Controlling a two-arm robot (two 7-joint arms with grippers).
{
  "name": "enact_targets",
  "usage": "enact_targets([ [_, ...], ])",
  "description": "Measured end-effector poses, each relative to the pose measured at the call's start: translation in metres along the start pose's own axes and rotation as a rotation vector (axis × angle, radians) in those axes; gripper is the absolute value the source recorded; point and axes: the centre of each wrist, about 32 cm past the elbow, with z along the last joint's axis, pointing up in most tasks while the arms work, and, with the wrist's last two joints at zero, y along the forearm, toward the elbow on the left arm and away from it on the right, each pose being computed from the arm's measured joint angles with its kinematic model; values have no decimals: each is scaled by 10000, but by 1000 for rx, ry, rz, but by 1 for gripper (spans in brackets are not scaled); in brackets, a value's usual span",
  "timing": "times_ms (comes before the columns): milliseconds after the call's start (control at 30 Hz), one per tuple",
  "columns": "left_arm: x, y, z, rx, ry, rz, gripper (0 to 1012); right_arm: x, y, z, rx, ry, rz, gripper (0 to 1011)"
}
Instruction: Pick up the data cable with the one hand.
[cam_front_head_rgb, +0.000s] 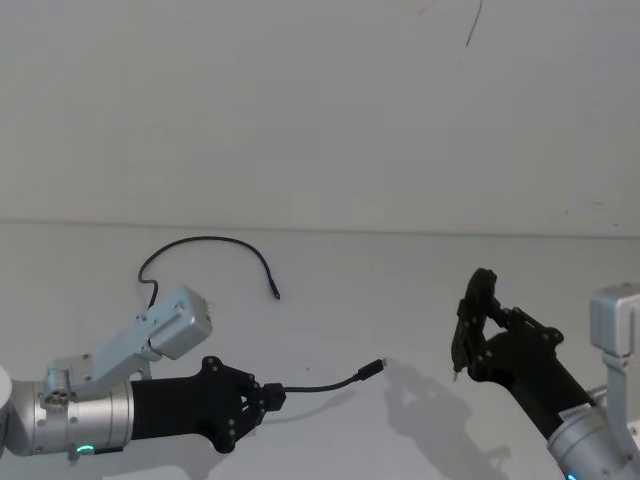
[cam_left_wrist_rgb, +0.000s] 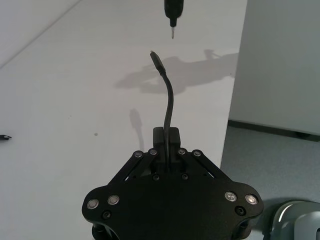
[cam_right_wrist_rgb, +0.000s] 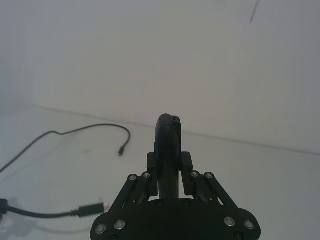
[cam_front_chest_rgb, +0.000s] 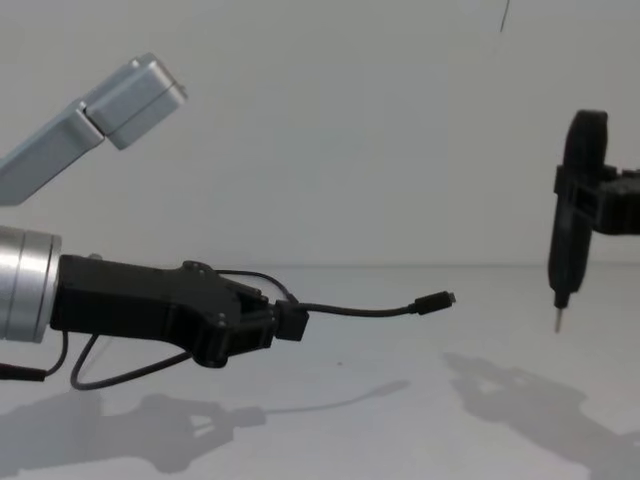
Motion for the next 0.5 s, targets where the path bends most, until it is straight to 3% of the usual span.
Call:
enact_targets([
  [500,-7,9,-4,6,-2,-3,42,-76,129,137,-26,13,44,269],
])
